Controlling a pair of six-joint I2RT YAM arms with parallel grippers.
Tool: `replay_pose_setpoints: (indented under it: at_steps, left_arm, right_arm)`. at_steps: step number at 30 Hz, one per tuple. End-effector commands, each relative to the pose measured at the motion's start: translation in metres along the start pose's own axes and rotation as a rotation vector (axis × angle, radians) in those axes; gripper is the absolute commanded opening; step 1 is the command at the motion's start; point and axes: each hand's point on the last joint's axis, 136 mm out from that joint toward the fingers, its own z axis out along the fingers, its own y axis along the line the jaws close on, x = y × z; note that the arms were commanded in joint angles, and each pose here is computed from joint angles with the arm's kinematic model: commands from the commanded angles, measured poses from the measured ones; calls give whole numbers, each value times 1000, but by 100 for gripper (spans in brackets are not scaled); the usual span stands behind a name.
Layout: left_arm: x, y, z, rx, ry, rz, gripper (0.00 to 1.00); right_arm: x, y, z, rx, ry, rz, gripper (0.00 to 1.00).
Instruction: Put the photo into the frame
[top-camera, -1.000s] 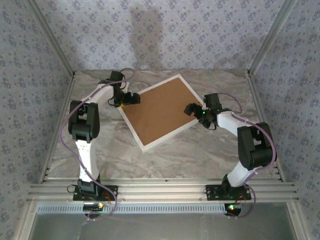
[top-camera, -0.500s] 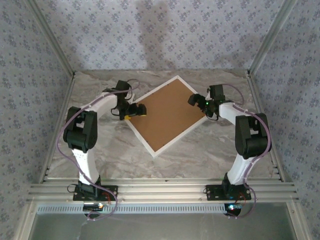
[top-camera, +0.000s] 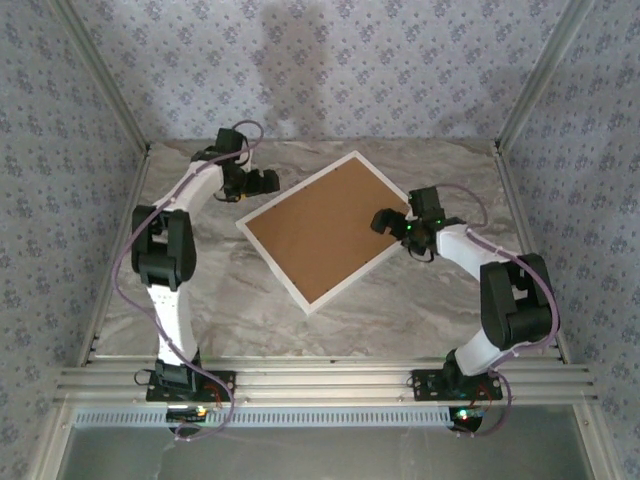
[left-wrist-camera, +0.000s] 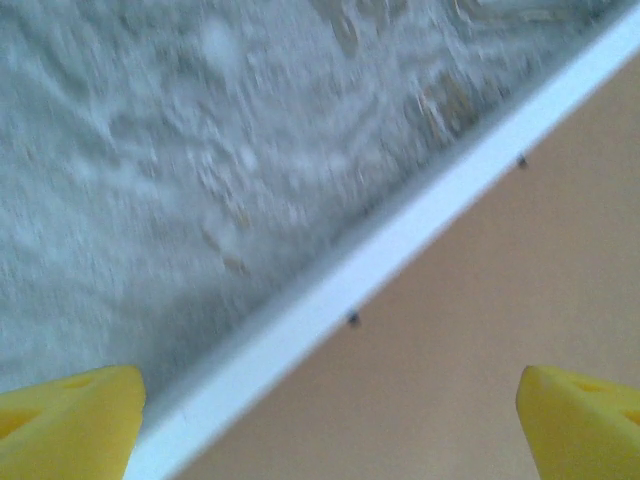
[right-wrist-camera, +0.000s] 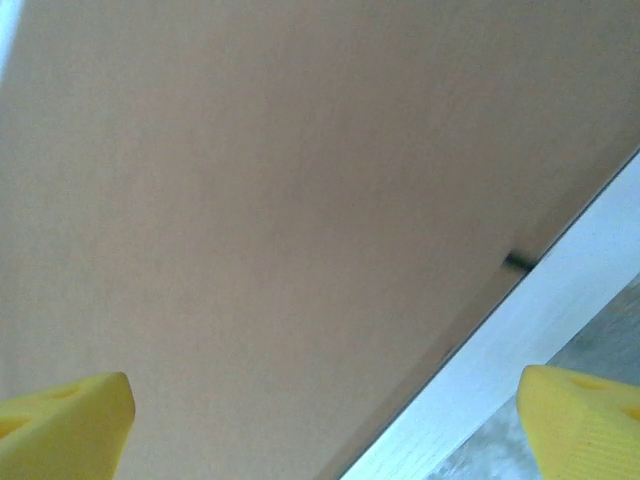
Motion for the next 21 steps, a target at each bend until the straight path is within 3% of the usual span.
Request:
replay_pose_setpoints:
  at_steps: [1,10,21]
  left_arm:
    - [5,12,23,-45,67,54,96]
    - [40,13,39,-3,130,15,94]
    - [103,-9,18,138,189,-105,93]
  right_arm:
    - [15,3,10,14,15,30,100]
    - [13,19,36,-46,29,57,100]
    - [-22,19,53,-60,13,11,100]
